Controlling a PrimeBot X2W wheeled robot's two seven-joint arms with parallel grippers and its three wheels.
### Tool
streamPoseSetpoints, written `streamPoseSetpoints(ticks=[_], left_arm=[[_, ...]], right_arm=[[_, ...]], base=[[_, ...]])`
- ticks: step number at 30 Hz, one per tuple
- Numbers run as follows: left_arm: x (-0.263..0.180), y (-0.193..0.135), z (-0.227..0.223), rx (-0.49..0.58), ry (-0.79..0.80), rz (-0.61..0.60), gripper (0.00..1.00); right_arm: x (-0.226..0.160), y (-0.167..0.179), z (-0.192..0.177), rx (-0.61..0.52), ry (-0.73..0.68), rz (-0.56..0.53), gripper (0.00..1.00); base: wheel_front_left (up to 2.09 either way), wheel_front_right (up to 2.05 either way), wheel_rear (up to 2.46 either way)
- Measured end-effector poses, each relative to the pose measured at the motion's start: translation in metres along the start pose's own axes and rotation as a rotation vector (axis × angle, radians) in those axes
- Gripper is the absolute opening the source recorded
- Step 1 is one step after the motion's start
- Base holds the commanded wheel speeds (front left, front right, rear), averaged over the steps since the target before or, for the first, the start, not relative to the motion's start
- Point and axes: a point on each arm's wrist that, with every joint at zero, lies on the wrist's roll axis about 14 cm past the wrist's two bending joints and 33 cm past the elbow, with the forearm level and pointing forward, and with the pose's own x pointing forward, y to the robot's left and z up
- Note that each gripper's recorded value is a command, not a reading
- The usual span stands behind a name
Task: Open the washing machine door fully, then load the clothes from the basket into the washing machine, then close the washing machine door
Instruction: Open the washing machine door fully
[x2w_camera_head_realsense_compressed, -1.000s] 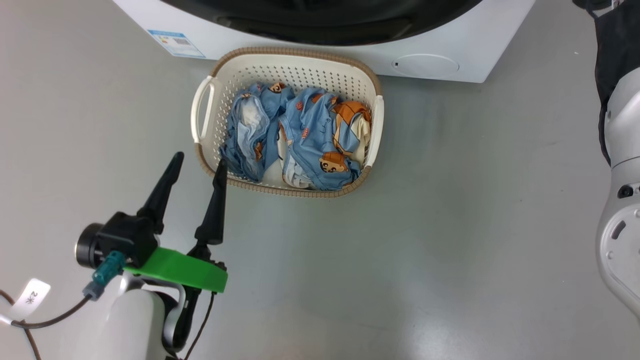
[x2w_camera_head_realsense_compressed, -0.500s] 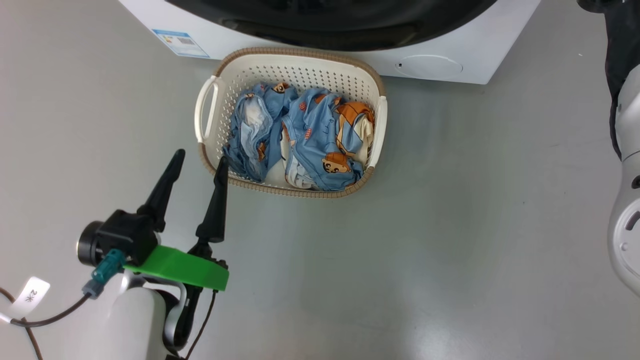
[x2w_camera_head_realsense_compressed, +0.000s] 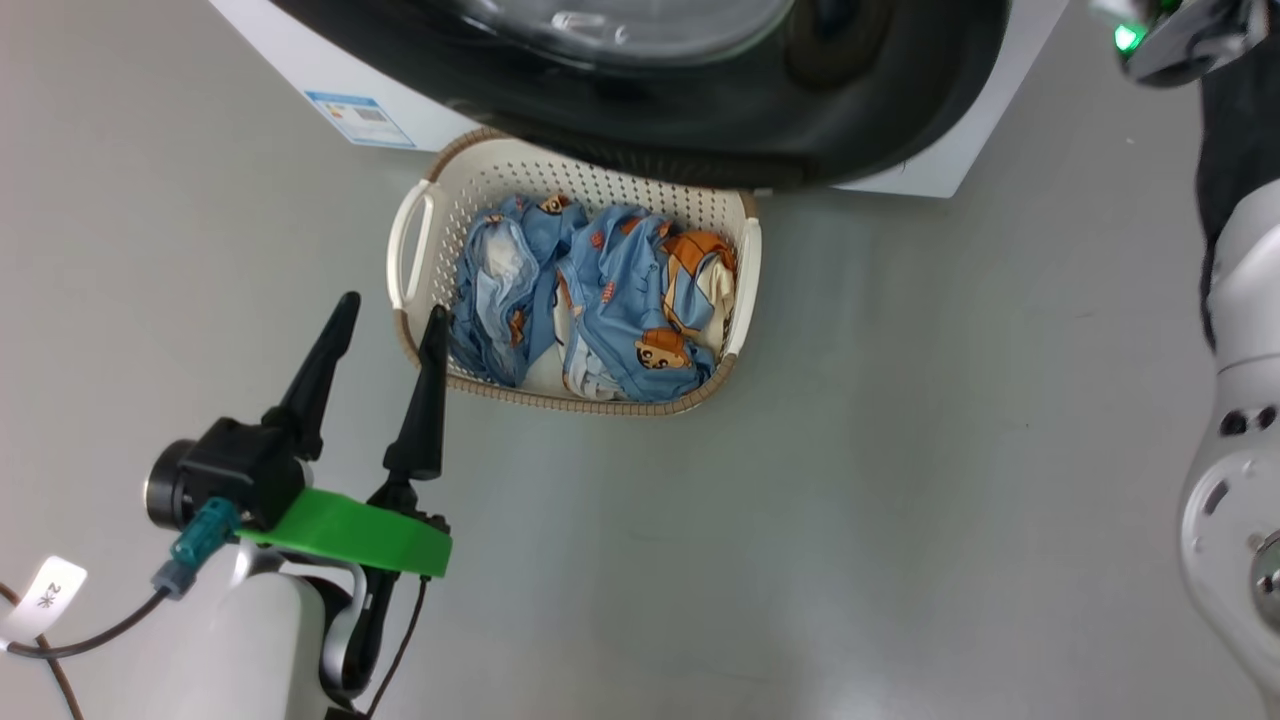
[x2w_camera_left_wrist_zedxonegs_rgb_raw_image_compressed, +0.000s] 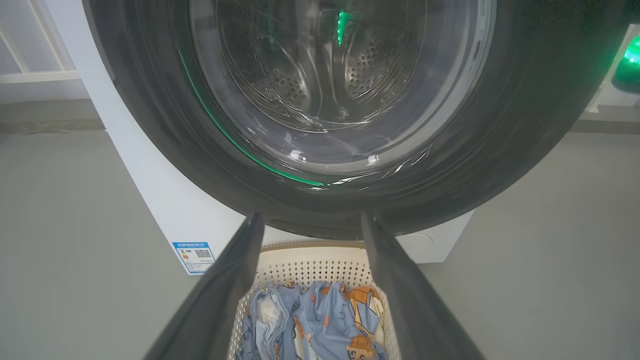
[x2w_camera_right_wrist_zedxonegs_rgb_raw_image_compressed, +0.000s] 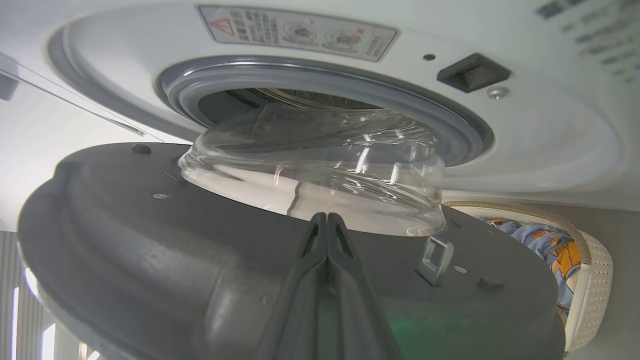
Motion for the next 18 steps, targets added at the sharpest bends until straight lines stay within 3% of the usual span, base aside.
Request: streamPoseSetpoints(ticks=[9,18], left_arm=[[-0.006,-0.003,0.012,0.002,-0.028,-0.007,1.00],[-0.016,-0.007,0.018,0.001,-0.039,-0.013,1.00]], right_arm=[[-0.004,0.014,-0.050,-0.044,0.169,0.051,0.00],[-0.011,0.029,-0.123,-0.086,0.385,0.135,0.00]], base=[[0.00,0.00,0.00],[0.00,0.00,0.00]])
